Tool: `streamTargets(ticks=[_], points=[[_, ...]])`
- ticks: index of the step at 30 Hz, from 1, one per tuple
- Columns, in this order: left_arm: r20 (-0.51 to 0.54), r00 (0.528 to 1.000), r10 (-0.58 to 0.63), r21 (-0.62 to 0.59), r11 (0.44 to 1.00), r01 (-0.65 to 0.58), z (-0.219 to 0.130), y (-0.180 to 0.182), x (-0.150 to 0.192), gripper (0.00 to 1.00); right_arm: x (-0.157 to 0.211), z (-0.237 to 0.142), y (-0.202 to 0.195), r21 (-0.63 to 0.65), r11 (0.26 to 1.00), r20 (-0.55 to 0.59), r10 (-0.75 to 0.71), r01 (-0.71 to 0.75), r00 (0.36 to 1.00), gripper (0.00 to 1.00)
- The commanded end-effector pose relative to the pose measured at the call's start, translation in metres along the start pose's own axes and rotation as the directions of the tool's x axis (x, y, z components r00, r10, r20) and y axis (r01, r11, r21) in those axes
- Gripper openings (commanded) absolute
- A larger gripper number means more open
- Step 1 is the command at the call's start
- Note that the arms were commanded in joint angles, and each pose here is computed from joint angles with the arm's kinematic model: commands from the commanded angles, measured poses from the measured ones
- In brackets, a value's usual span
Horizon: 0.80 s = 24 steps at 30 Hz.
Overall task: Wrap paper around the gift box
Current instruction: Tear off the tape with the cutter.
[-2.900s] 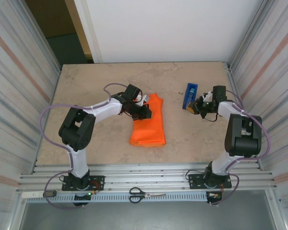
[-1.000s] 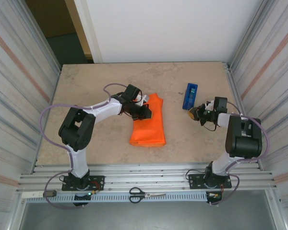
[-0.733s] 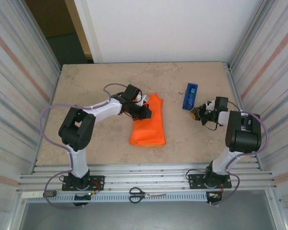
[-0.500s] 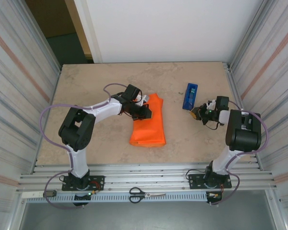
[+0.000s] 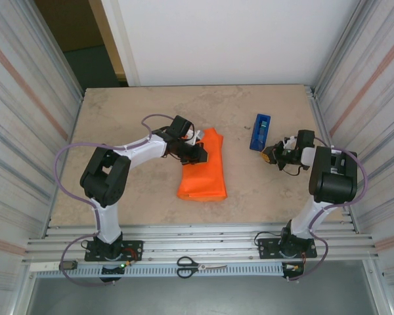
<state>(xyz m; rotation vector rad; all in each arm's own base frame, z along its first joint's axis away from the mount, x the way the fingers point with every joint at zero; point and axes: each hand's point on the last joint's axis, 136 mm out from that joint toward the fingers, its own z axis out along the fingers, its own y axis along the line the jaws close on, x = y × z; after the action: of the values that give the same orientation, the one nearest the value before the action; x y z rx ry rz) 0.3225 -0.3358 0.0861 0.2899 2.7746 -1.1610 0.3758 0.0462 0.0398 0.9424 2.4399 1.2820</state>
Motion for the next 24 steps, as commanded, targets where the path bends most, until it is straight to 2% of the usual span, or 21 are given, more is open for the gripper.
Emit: streamTargets(ticks=[1, 12, 15, 24], points=[[-0.114, 0.990, -0.088, -0.164, 0.984, 0.068, 0.031, 0.059, 0.042, 0.00, 0.017, 0.000, -0.038, 0.117, 0.988, -0.052, 0.105, -0.098, 0.993, 0.00], [-0.115, 0.989, -0.088, -0.160, 0.985, 0.069, 0.032, 0.059, 0.042, 0.00, 0.015, -0.004, -0.029, 0.092, 0.992, -0.067, 0.094, -0.088, 0.993, 0.00], [-0.115, 0.990, -0.085, -0.159, 0.985, 0.066, 0.031, 0.058, 0.042, 0.00, 0.021, -0.009, -0.012, 0.041, 0.998, -0.083, 0.052, -0.049, 0.995, 0.00], [-0.111, 0.990, -0.083, -0.152, 0.986, 0.066, 0.031, 0.056, 0.040, 0.00, 0.087, -0.056, 0.060, -0.050, 0.977, -0.192, -0.212, 0.206, 0.958, 0.00]])
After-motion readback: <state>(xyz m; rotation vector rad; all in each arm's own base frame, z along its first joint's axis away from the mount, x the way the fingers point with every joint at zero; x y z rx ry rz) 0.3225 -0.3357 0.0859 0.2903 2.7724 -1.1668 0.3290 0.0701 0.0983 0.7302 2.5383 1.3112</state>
